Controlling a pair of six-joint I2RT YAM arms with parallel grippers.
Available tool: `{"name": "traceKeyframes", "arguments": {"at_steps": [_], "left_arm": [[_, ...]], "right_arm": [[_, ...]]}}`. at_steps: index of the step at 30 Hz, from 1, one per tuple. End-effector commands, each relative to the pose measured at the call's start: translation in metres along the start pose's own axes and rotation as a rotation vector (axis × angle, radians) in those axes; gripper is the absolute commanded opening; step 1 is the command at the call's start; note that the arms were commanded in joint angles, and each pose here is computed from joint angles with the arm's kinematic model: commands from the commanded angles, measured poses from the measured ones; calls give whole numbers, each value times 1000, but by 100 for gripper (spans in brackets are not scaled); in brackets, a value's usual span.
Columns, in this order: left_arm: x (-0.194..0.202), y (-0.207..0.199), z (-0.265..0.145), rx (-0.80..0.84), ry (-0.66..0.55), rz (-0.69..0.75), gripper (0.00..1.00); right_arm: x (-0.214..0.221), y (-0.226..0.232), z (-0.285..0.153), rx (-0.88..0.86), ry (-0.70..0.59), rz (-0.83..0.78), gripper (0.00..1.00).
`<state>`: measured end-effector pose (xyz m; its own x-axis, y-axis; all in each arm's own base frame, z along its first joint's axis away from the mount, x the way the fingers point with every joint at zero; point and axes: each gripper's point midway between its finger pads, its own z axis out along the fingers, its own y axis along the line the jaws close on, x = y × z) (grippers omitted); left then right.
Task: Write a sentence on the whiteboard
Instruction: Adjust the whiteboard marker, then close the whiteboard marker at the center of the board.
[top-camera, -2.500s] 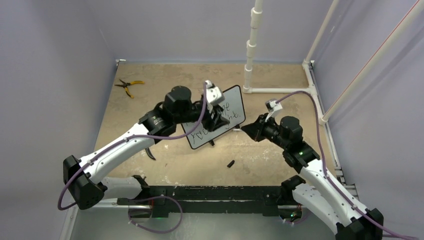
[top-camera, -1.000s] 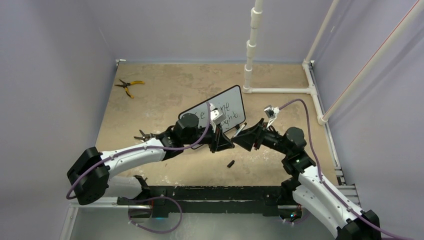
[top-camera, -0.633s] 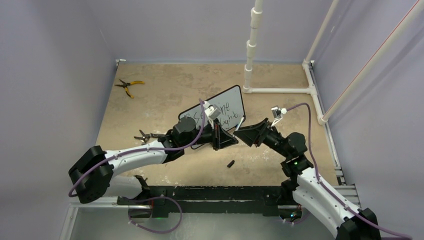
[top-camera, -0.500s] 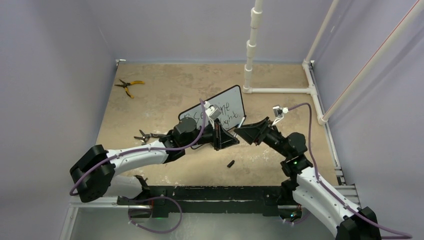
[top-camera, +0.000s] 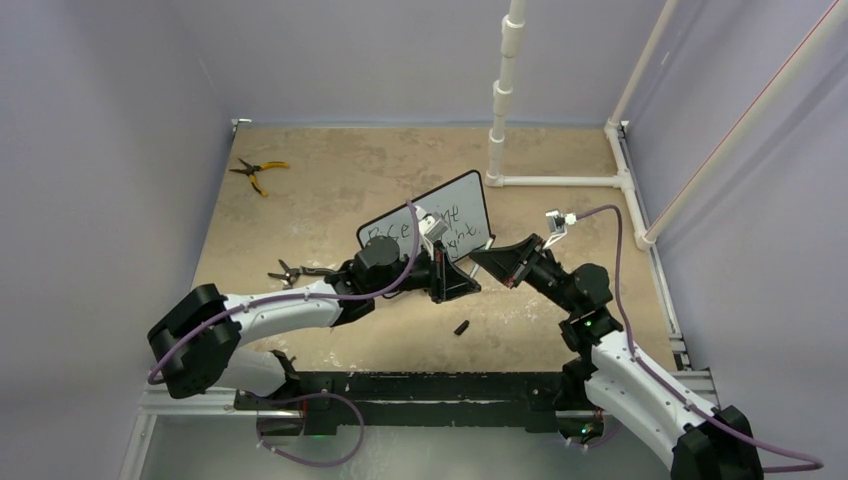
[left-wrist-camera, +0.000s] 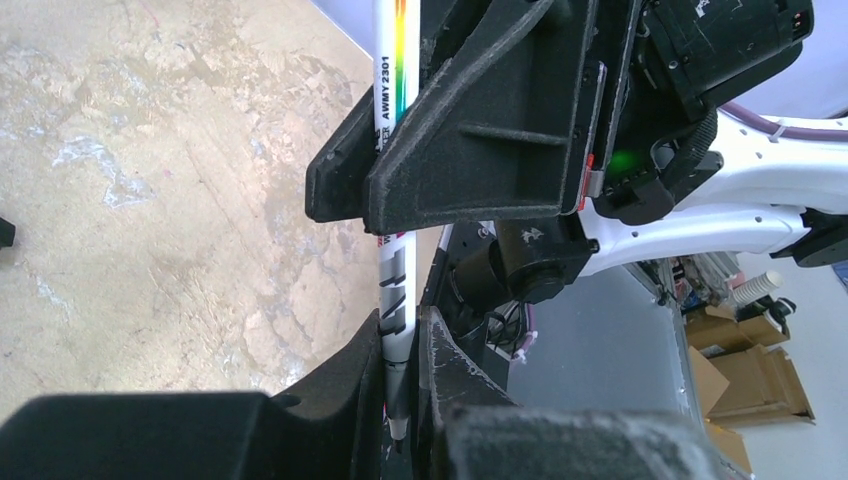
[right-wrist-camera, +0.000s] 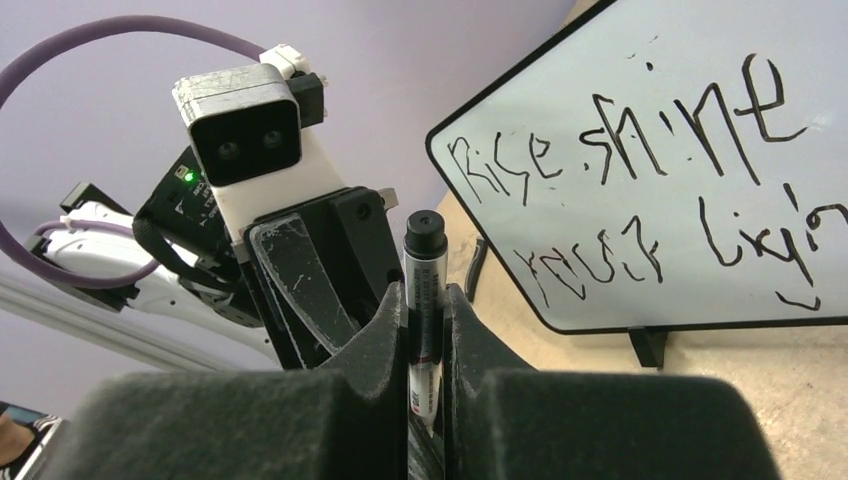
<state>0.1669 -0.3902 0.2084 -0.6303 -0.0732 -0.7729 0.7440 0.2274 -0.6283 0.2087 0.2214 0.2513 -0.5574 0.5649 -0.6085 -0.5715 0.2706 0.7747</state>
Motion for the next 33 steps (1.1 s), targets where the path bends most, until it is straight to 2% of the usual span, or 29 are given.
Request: {"name": "traceKeyframes", "arguments": {"at_steps": [1,2,3,4,6,9,12,19,24,33], "left_arm": [[-10,-6,4,15,-30,30,8],[-7,0,5,-3,-22,36,23],[-2,5,5,-22,-10,37,33],[3,11,4,-45,7,43,40],[13,24,2,-94,39,62,45],[32,49,-6,-192,95,122,46],[59,73,-15,-311,205,204,46],[119,87,-23,-416,393,335,46],[140,94,-12,-466,422,402,48],[138,109,-3,-556,391,421,48]], "right_arm": [[-12,3,1,7,-55,-47,0],[-15,-1,1,36,-65,-59,0],[-17,-8,0,80,-70,-63,0],[-20,-12,-1,109,-83,-85,0],[-26,-24,-4,184,-102,-126,0],[-31,-47,-12,315,-114,-180,0],[-31,-66,-19,422,-107,-210,0],[-28,-74,-29,445,-111,-248,0],[-32,-78,-38,482,-149,-254,0],[-33,-78,-42,499,-145,-267,0]]}}
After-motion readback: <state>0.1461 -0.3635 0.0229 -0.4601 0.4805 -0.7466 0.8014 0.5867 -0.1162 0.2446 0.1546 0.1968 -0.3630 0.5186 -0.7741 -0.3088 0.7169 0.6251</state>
